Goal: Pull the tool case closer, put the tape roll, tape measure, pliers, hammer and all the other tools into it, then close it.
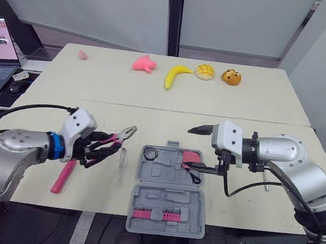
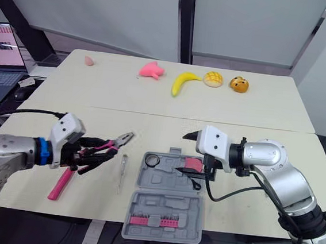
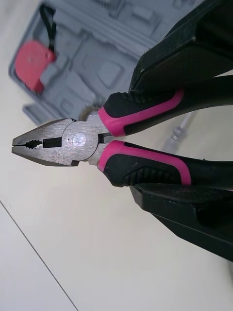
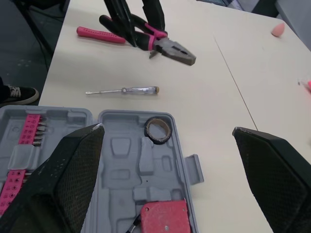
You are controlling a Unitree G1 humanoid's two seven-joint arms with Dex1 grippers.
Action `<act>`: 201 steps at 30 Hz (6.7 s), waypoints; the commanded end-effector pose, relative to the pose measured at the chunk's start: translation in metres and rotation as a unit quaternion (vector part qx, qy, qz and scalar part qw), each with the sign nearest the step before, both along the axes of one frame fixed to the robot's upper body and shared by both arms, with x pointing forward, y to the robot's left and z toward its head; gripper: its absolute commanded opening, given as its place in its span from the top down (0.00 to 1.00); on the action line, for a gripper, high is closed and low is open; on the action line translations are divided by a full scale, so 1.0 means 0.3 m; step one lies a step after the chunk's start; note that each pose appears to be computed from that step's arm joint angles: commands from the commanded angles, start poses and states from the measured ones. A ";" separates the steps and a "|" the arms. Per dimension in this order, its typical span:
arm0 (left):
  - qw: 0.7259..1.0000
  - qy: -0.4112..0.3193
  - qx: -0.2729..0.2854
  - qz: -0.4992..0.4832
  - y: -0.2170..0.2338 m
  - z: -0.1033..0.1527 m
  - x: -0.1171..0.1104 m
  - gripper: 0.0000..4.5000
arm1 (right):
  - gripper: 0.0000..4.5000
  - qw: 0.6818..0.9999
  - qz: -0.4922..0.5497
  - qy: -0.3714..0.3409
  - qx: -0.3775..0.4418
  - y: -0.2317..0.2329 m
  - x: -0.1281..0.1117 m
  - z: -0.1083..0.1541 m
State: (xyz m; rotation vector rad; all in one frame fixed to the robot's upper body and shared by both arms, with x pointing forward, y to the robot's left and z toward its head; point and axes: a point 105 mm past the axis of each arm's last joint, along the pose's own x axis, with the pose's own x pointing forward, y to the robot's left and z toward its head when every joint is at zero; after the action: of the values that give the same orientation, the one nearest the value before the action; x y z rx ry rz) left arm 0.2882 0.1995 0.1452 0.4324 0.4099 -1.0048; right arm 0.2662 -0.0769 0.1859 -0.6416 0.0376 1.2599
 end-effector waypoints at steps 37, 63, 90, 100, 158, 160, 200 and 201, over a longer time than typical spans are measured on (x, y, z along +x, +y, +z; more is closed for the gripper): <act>0.953 0.014 0.088 -0.291 -0.368 -0.010 0.056 0.48 | 0.20 0.997 -0.019 0.022 -0.078 0.137 0.066 -0.187; 0.953 -0.003 0.091 -0.290 -0.300 -0.009 0.059 0.06 | 0.72 0.997 -0.001 -0.008 -0.082 0.122 0.070 -0.132; 0.971 -0.034 0.098 -0.216 0.070 -0.064 -0.117 0.00 | 0.72 0.972 0.011 0.001 -0.233 0.141 0.099 -0.254; 0.970 -0.054 0.058 -0.228 0.040 -0.039 -0.133 0.00 | 0.72 0.971 0.013 0.013 -0.236 0.166 0.105 -0.306; 0.979 -0.068 0.040 -0.191 0.014 -0.059 -0.101 0.00 | 0.99 0.989 0.022 0.048 -0.136 0.318 0.157 -0.358; 0.979 -0.066 0.039 -0.189 0.016 -0.063 -0.101 0.00 | 0.99 0.987 0.021 0.053 -0.149 0.314 0.156 -0.390; 0.991 0.007 0.081 -0.109 0.086 -0.212 -0.122 0.82 | 1.00 0.986 -0.084 0.042 -0.135 -0.226 -0.034 -0.262; 0.990 0.011 0.085 -0.109 0.077 -0.226 -0.118 0.90 | 1.00 0.985 -0.089 0.045 -0.141 -0.228 -0.033 -0.288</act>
State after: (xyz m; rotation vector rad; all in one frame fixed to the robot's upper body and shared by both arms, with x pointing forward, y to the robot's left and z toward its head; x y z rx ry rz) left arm 0.2498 0.2268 0.0784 0.5949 0.4842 -1.1893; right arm 0.2545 -0.1477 0.0996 -0.7676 0.3760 1.1334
